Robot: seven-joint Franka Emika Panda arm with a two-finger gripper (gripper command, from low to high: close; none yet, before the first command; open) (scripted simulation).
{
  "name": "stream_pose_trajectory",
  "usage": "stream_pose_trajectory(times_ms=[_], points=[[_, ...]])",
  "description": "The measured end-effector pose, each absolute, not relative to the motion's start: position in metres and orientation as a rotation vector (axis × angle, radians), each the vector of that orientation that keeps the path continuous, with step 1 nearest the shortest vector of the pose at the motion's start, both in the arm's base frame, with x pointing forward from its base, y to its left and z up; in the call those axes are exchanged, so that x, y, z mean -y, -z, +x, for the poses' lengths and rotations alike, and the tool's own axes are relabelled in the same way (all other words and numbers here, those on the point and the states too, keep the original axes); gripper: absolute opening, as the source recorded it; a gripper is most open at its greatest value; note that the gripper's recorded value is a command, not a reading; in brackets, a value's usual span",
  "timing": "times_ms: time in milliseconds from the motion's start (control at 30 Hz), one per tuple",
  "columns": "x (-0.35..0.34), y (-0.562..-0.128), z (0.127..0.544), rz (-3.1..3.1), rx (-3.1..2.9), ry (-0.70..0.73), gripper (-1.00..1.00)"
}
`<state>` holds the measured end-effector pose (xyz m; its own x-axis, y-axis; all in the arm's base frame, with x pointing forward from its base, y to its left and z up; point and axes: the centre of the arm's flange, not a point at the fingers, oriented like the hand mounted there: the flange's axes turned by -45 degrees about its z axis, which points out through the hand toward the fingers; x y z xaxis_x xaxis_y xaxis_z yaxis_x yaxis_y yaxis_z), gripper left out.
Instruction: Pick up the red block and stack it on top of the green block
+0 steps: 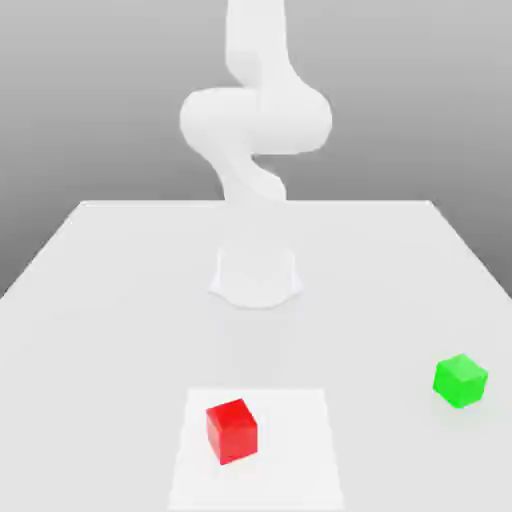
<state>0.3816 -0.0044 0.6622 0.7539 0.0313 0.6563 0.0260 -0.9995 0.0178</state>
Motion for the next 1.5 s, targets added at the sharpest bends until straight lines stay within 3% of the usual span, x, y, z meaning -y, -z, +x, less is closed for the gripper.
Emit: stream_pose_trajectory(times_ms=[167, 333, 500, 667, 867, 900, 1133, 1333, 1500], points=[[0.012, -0.552, 0.434, 2.996, -0.197, -0.832, 0.00], [0.018, -0.441, 0.456, 3.037, -0.343, -0.575, 0.00], [0.024, -0.331, 0.450, 3.062, -0.491, -0.316, 0.00], [0.030, -0.230, 0.417, 3.070, -0.638, -0.056, 0.00], [0.031, -0.158, 0.409, 3.068, -0.673, -0.001, 0.00], [0.031, -0.149, 0.408, 3.068, -0.672, 0.000, -1.00], [0.031, -0.148, 0.408, 3.069, -0.673, 0.002, -1.00], [0.029, -0.202, 0.408, 3.066, -0.687, 0.001, -1.00], [-0.026, -0.215, 0.410, 2.962, -1.040, 0.002, -1.00]])
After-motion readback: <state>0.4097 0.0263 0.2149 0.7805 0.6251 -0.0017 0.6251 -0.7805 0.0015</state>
